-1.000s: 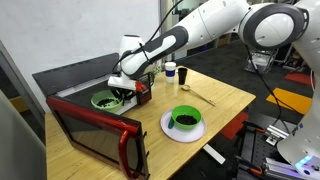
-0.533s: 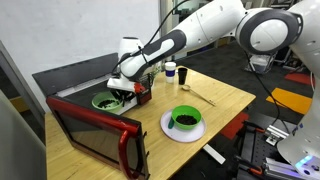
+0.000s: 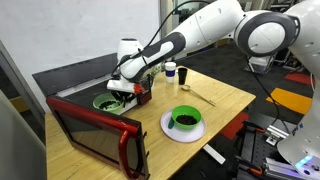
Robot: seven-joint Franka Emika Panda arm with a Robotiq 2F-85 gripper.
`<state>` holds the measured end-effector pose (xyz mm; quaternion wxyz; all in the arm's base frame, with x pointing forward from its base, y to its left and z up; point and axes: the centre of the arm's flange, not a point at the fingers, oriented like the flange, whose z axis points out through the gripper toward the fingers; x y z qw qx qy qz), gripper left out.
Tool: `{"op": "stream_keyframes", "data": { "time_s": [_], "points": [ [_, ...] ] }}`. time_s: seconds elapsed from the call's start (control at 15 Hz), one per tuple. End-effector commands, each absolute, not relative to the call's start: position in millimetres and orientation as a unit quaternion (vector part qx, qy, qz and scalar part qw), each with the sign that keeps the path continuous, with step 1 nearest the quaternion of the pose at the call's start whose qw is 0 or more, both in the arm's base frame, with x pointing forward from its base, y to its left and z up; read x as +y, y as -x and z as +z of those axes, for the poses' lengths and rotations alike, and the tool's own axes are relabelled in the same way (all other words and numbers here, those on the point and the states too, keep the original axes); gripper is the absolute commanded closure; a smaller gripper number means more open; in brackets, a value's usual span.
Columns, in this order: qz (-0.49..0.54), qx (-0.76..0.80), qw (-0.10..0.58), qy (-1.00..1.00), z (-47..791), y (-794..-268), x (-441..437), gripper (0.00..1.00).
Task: Place the light green bowl inside the microwave
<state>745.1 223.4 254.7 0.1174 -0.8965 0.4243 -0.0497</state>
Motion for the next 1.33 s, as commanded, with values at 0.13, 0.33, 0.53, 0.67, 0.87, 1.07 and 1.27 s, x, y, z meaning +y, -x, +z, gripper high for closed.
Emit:
{"op": "stream_keyframes", "data": {
  "time_s": [0.13,0.33,0.53,0.67,0.87,1.07,1.27],
  "points": [
    [-0.060,0.427,0.110,0.896,257.5,-758.7,230.1,0.98],
    [-0.062,0.425,0.108,0.896,259.1,-761.4,232.7,0.98],
    [-0.066,0.424,0.107,0.897,261.1,-763.6,235.0,0.98],
    [-0.066,0.424,0.107,0.897,261.8,-765.2,235.9,0.98],
    [-0.068,0.427,0.110,0.895,262.7,-770.1,233.9,0.98],
    [-0.071,0.429,0.110,0.894,262.5,-776.2,231.3,0.98],
    [-0.070,0.431,0.107,0.893,261.9,-779.8,229.9,0.98]
  ]
}}
